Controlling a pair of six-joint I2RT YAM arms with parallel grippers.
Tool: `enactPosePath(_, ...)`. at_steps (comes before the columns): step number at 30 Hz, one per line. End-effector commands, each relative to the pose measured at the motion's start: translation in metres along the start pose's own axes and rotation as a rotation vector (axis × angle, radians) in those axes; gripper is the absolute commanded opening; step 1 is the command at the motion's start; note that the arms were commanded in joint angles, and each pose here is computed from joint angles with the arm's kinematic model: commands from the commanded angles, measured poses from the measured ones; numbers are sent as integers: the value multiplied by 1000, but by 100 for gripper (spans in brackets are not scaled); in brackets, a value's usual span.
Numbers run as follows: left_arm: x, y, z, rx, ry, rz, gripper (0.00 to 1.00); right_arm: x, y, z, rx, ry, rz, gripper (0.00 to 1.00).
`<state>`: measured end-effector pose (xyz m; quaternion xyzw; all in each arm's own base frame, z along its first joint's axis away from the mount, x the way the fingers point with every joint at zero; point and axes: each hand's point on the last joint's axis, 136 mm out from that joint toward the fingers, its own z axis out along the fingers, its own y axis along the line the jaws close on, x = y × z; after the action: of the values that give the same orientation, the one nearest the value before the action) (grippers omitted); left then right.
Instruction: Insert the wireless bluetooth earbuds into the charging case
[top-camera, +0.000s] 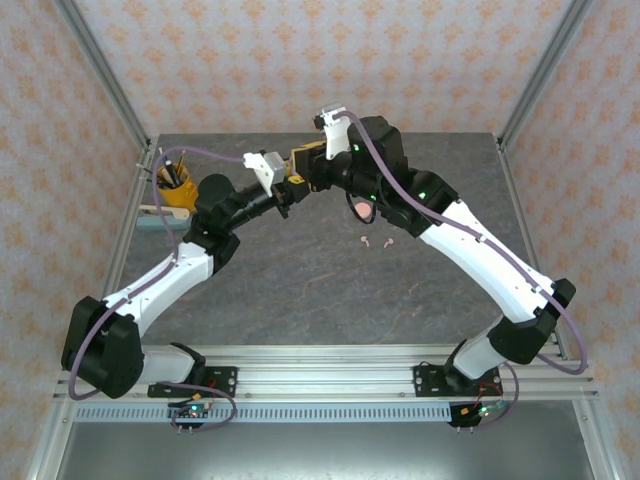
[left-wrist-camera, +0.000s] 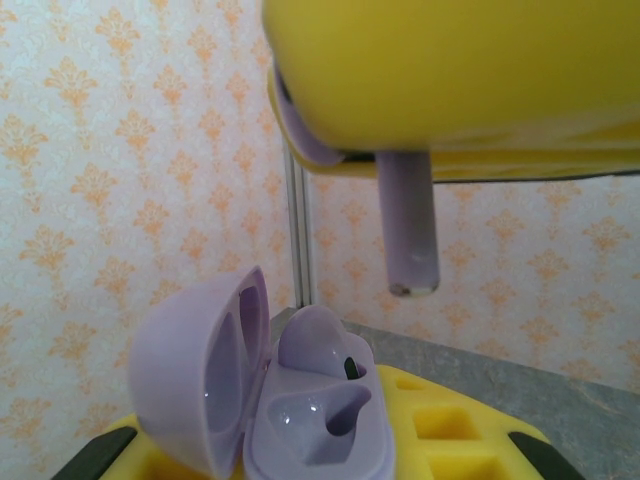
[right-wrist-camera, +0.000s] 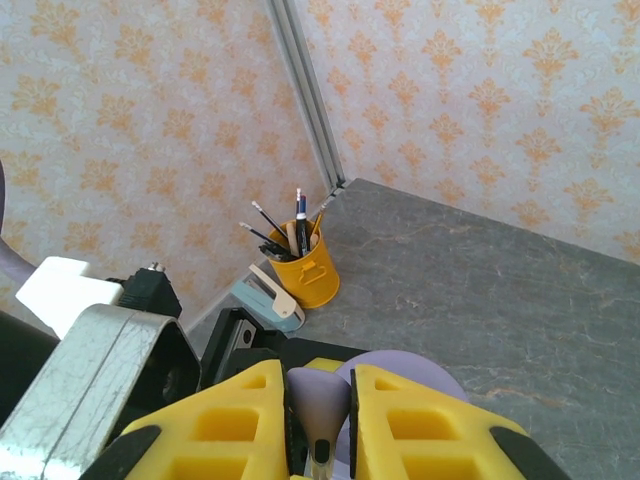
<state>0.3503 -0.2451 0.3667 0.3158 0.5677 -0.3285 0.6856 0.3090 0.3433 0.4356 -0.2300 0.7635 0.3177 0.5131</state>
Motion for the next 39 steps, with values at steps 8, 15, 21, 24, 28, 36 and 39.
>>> enactPosePath(8, -29, -5, 0, 18, -65, 46, 0, 4, -5, -1, 21, -9, -33, 19)
enactPosePath(15, -32, -6, -1, 26, -68, 47, 0, 9, -13, 4, 57, -4, -38, 19)
enactPosePath(21, -29, -8, -1, 32, -61, 43, 0, 1, -12, 2, 55, -25, -32, 18)
enactPosePath(24, -27, -8, -1, 31, -58, 40, 0, -4, -9, 0, 42, -36, -26, 18)
enactPosePath(28, -26, -8, -1, 30, -57, 40, 0, -12, -5, -4, 25, -53, -20, 18)
enactPosePath(36, -27, -8, -2, 31, -60, 39, 0, -15, -4, -5, 25, -60, -18, 18)
enactPosePath(39, -29, -9, -3, 32, -65, 41, 0, -11, -7, -2, 37, -49, -21, 18)
